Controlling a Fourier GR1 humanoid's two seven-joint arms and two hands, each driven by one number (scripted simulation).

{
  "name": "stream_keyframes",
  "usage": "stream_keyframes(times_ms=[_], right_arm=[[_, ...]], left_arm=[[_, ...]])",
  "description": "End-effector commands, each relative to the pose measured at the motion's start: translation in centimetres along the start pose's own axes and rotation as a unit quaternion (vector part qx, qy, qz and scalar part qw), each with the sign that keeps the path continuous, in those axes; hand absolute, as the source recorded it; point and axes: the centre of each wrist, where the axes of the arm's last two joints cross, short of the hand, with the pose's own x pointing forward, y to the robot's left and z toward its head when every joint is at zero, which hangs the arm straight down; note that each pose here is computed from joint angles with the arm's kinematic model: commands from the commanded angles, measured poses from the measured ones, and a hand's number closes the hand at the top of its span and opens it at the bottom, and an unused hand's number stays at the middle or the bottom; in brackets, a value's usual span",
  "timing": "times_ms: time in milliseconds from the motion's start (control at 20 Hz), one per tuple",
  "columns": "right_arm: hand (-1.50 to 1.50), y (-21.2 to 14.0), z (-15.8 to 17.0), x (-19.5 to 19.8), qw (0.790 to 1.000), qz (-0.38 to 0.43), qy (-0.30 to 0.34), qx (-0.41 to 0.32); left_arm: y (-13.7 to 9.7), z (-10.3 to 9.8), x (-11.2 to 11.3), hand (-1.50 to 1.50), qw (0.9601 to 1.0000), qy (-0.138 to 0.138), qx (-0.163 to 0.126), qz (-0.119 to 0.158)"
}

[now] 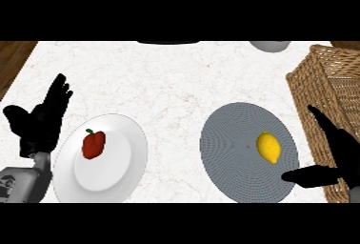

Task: Pick the lemon from the placemat and place it in the basket

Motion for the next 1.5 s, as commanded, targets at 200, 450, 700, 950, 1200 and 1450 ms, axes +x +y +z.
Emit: stream_keyframes(times_ms=[200,450,700,950,1200,1450], right_arm=[[-1.5,3.1,0.8,-1.5,0.999,0.01,-0.012,-0.032],[-1.5,2.7,1.1,-2.1,0.999,0.007,-0.024,-0.032],[-1.5,4.6,-0.7,-2.2,0.999,-0.01,-0.036,-0.037],[-1.5,4.9,-1.5,-1.8,0.999,-0.004,-0.032,-0.035],[-1.5,6.8,-0.7,-2.5,0.999,0.02,-0.007,-0.024],[-1.5,7.9,-4.9,-2.1,0.999,0.032,0.0,-0.026]], left_arm=[[1.3,-0.5,-0.3,0.0,0.9999,0.001,-0.014,-0.003],[2.2,1.0,-1.1,0.0,1.0,0.006,0.001,-0.002],[0.3,-0.1,-0.9,0.0,1.0,-0.002,-0.006,-0.003],[2.7,-1.2,0.3,0.0,1.0,0.003,-0.002,-0.002],[-1.4,-0.5,-0.5,0.0,1.0,0.007,0.001,0.003],[-0.9,-1.0,1.2,0.0,0.9999,-0.008,0.0,-0.009]])
